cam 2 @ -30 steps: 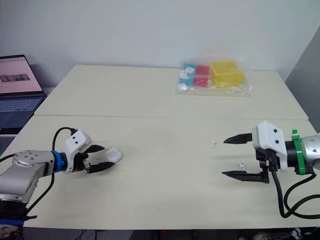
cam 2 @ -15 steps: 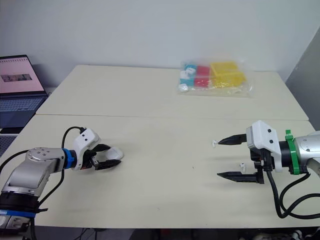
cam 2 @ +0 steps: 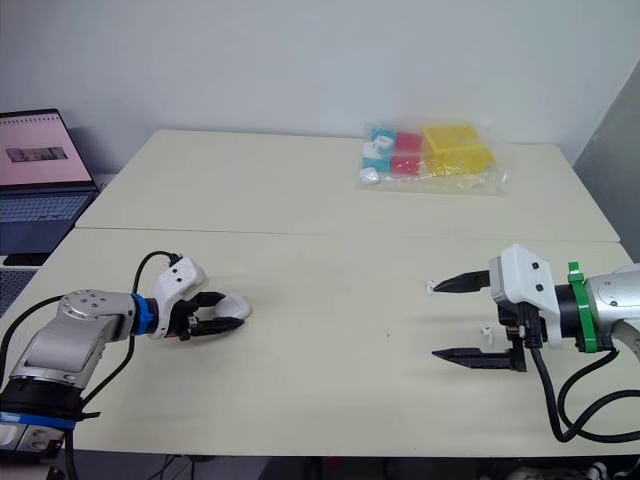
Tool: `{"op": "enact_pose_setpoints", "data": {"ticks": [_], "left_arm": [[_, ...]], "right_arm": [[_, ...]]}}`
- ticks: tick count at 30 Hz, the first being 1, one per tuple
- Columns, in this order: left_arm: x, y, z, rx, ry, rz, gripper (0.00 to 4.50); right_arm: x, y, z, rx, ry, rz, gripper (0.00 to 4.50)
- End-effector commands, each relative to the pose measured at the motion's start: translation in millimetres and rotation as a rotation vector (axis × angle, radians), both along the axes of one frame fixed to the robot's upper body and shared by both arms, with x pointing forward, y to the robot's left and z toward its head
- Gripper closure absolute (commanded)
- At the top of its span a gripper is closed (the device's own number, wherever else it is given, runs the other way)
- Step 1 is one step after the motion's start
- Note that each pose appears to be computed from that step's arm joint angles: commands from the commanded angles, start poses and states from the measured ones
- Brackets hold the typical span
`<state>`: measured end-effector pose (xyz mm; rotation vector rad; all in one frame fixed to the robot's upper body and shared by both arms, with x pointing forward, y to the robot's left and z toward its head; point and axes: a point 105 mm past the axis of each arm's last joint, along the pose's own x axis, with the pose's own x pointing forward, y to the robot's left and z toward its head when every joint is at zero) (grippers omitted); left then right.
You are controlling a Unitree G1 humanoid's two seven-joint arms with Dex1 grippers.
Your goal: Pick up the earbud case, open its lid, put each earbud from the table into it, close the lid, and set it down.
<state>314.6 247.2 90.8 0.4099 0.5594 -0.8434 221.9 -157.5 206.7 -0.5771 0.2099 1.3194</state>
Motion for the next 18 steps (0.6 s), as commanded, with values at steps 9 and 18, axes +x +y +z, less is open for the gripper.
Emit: {"op": "enact_pose_setpoints", "data": {"ticks": [9, 18], "left_arm": [[-15, -90, 34, -0.255, -0.187, -0.320, 1.68], [-29, -161, 54, -0.284, -0.539, -0.522, 1.68]], "right_arm": [[-1, 3, 7, 0.095, 0.030, -0.082, 0.00], [14, 19, -4, 0.219, 0.210, -0.315, 0.00]]}}
